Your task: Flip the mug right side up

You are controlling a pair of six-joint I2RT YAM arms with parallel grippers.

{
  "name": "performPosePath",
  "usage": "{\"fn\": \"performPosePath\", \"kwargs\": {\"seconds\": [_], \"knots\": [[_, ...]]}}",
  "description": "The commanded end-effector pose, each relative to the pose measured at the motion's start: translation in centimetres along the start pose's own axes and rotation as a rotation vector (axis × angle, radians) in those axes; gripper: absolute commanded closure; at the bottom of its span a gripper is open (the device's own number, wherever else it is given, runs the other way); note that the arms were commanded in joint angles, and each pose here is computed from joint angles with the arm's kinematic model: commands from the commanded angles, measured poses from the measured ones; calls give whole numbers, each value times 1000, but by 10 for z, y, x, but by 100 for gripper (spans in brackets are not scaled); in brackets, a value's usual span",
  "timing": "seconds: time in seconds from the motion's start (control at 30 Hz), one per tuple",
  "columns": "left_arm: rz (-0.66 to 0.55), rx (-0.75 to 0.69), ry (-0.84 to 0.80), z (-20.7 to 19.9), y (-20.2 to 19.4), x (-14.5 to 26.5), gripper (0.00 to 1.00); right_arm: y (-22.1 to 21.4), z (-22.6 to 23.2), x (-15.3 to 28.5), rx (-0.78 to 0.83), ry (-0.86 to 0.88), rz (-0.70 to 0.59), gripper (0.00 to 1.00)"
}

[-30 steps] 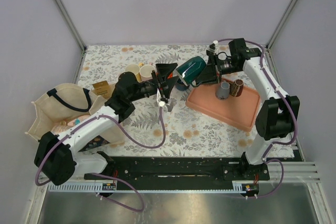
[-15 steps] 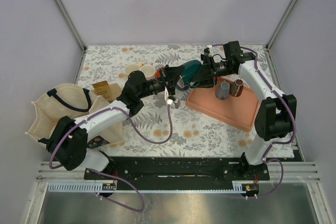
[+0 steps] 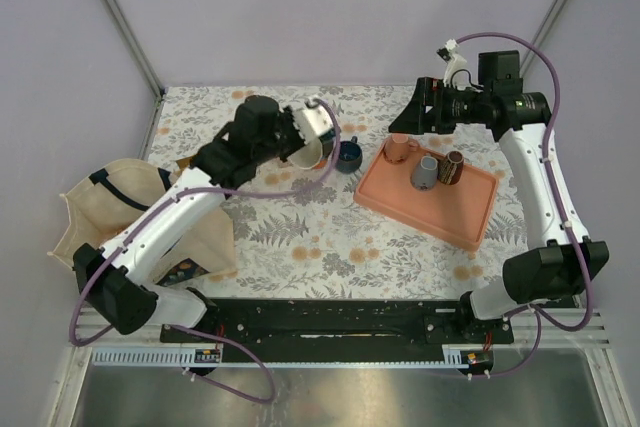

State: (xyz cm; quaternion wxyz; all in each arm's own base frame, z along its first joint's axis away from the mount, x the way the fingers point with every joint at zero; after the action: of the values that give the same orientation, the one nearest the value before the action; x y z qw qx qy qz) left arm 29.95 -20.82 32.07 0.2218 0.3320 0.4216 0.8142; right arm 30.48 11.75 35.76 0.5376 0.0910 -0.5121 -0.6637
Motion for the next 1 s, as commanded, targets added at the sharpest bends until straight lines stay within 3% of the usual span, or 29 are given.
{"fn": "performPosePath", "kwargs": {"seconds": [0.0, 0.13, 0.23, 0.6, 0.97], "knots": [[515, 664, 232, 3, -68, 46, 100, 4, -9, 17, 129, -245, 2, 1], [823, 1019, 320, -10, -125, 64, 100, 3, 0, 26, 142, -259, -23, 0], [899, 1136, 414, -7, -148, 69, 100, 2, 7, 31, 150, -248, -28, 1], [946, 1200, 595, 35, -179, 42, 100, -7, 9, 30, 117, -227, -5, 0], [942, 1172, 525, 38, -200, 21, 100, -14, 11, 34, 139, -238, 12, 0]]}}
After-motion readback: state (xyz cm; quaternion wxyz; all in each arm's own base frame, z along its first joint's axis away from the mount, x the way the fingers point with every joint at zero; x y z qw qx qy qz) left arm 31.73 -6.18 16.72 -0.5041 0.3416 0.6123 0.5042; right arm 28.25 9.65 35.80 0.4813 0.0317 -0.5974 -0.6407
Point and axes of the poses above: each gripper's point midway between its finger pads, its own x axis back along the fingers, its own z axis along the line the jaws close on, y = z × x, the point moved 7 cm from there along x, back along the fingers, and after that the axes turned 14 degrees about x, right-handed, at the moved point
